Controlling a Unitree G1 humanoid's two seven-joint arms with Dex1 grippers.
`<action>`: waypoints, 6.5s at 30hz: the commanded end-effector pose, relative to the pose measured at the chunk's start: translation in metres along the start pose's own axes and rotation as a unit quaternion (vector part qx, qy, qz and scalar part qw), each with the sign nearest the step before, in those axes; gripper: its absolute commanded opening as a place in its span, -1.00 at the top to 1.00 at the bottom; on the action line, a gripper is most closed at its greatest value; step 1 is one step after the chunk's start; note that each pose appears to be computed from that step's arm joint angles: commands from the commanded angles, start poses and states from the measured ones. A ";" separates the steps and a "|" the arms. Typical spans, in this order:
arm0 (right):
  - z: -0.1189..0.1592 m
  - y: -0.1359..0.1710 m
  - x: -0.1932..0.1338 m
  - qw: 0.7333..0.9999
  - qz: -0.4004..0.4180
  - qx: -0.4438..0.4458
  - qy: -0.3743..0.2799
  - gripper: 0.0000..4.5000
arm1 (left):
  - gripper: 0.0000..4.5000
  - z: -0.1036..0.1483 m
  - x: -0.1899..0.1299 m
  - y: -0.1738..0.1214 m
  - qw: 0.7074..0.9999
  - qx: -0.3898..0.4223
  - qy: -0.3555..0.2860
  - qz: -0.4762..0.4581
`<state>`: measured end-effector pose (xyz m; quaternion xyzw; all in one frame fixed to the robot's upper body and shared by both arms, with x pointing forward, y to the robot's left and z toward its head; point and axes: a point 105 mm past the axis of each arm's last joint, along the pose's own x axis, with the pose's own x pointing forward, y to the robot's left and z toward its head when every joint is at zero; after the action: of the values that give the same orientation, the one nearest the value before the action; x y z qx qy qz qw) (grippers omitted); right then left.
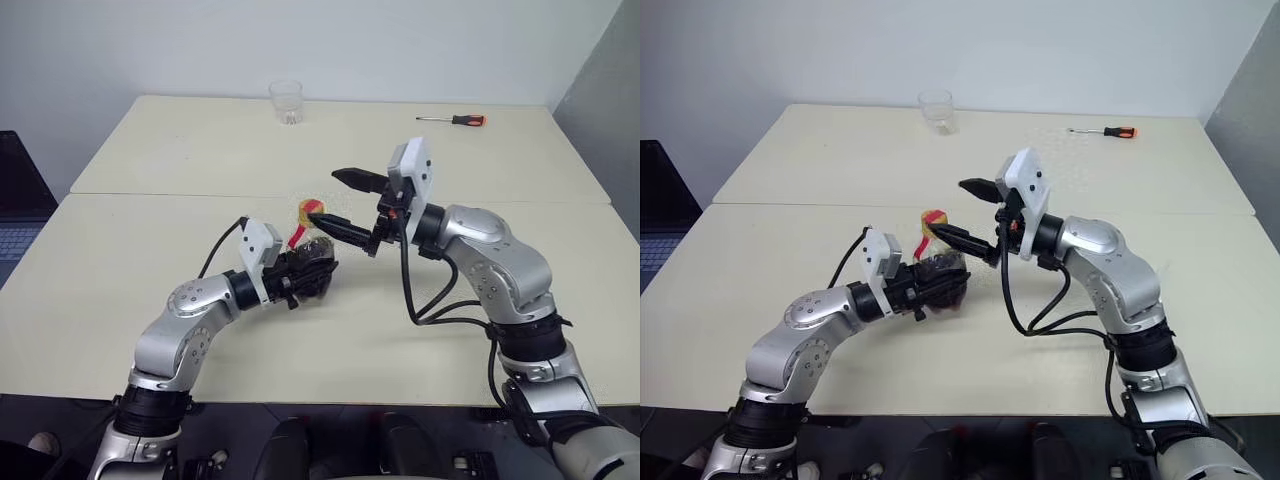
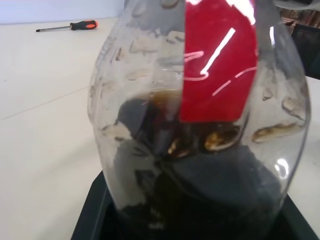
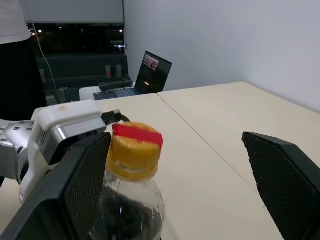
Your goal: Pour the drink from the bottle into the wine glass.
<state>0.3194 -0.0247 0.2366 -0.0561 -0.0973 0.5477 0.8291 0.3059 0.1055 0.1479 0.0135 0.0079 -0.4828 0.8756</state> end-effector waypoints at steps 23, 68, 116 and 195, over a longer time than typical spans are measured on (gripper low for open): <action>0.022 0.019 0.000 0.997 0.050 0.035 -0.047 -0.99 | 0.13 0.024 -0.001 0.005 0.997 0.062 -0.038 -0.029; 0.020 0.002 0.015 0.998 0.017 0.019 -0.057 -0.99 | 0.13 0.034 0.010 -0.003 0.993 0.076 -0.058 -0.062; 0.002 -0.012 -0.033 1.000 -0.017 0.016 -0.003 -0.99 | 0.13 0.032 0.000 0.001 0.995 0.076 -0.045 -0.053; 0.019 -0.001 0.002 0.998 0.022 0.039 -0.049 -0.99 | 0.13 0.032 0.004 0.006 0.994 0.084 -0.050 -0.051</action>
<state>0.3208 -0.0186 0.2459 0.0035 -0.0961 0.5731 0.8138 0.3153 0.1047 0.1593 0.0474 -0.0325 -0.5211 0.8516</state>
